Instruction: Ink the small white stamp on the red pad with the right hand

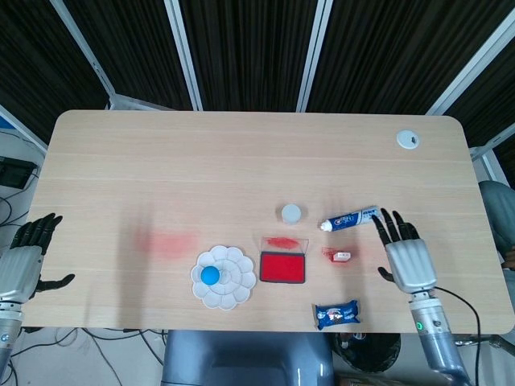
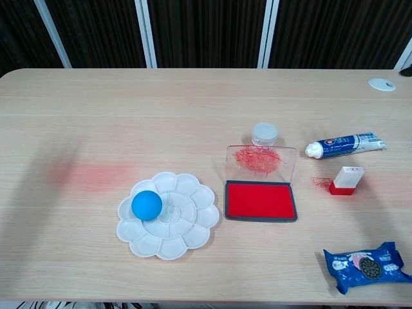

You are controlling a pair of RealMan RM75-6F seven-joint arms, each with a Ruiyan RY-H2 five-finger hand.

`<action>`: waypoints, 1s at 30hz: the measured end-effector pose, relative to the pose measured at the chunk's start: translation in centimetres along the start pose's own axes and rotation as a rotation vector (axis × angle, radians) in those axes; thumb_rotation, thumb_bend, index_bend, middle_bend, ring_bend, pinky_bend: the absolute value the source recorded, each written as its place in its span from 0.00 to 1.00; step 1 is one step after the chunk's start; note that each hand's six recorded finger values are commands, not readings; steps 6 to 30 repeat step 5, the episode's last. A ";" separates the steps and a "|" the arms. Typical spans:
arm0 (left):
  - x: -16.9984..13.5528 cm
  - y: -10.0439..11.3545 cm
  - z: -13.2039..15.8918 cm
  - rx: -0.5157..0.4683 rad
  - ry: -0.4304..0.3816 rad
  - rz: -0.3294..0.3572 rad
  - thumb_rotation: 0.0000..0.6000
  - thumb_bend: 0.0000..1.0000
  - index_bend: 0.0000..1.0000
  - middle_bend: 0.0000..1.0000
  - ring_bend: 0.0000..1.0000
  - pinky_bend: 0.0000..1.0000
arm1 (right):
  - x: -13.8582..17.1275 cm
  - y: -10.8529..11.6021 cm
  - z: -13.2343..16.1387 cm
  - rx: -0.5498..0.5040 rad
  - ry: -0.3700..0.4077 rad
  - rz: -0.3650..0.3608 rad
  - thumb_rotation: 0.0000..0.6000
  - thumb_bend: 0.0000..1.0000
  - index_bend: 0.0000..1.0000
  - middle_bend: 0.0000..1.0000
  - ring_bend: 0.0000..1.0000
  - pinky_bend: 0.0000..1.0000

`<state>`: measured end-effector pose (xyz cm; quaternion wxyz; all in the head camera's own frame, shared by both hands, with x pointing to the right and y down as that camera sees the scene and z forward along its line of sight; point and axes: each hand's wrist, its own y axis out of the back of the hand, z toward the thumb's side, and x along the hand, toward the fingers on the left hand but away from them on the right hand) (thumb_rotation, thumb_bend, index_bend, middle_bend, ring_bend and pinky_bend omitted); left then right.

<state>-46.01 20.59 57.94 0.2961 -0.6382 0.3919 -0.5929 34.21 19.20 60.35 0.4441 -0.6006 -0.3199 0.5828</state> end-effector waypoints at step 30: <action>-0.1 0.1 0.2 0.058 -0.037 0.027 1.00 0.00 0.00 0.00 0.00 0.00 | 3.2 1.3 -2.7 -0.043 -0.032 -0.026 1.00 0.10 0.00 0.00 0.00 0.20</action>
